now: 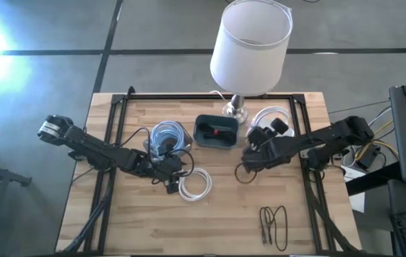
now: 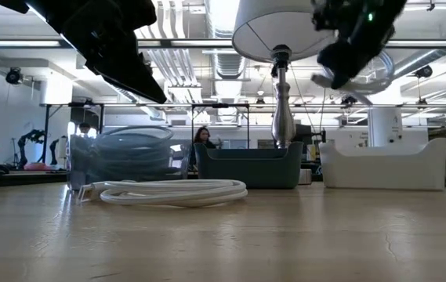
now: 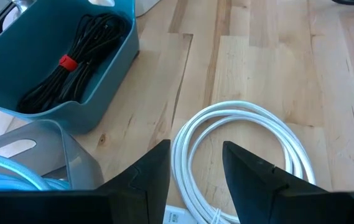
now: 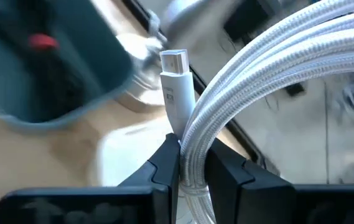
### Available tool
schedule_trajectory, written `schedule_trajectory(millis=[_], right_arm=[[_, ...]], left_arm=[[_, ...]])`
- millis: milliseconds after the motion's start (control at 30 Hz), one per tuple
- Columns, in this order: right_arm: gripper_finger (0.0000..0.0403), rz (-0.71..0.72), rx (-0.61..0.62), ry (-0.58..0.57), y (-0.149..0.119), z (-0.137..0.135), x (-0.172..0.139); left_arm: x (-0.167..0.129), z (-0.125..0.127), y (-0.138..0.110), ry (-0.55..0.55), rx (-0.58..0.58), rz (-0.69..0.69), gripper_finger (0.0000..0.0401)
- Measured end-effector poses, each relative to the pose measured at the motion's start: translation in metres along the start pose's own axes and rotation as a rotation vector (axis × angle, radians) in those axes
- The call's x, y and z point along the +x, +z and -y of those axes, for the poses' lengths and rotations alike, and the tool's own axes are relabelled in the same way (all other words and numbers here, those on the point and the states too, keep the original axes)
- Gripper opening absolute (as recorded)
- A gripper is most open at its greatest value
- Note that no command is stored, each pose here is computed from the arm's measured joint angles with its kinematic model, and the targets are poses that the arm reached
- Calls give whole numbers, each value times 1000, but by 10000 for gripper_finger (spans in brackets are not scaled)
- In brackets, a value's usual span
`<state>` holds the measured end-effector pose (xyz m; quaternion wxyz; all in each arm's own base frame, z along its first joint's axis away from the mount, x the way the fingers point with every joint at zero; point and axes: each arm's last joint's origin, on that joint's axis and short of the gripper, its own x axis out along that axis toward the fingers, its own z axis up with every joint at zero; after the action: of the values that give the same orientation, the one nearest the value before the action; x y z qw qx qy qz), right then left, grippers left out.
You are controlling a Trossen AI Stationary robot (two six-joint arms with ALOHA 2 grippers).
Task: Pick & Place USB Port
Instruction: Put the right white HDMI cable into the white bin
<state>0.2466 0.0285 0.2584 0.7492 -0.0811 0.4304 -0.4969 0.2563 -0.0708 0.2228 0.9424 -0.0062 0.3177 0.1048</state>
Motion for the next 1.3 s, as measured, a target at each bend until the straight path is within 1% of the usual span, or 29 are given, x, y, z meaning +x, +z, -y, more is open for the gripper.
schedule_trajectory(millis=[100, 200, 533, 700, 867, 933, 1167, 1300], right_arm=[[54, -39, 71, -49, -13, 6, 19], [54, -43, 151, -54, -25, 9, 34], [54, 20, 340, 48, -51, 9, 83], [54, 22, 466, 80, -62, 12, 98], [54, 3, 576, 65, -72, 12, 103], [54, -1, 595, 63, -74, 12, 104], [55, 0, 571, 60, -75, 11, 104], [70, 1, 571, 60, -75, 11, 104]], left_arm=[[0, 0, 0, 0, 0, 0, 149], [0, 0, 0, 0, 0, 0, 149], [0, 0, 1, -2, -4, 7, 149], [0, 0, 1, -2, -4, 8, 149], [0, 0, 1, -2, -3, 8, 149], [0, 0, 1, -2, 0, 7, 149], [0, 0, 1, -2, 3, 7, 149], [0, 0, 1, -2, 3, 7, 149]])
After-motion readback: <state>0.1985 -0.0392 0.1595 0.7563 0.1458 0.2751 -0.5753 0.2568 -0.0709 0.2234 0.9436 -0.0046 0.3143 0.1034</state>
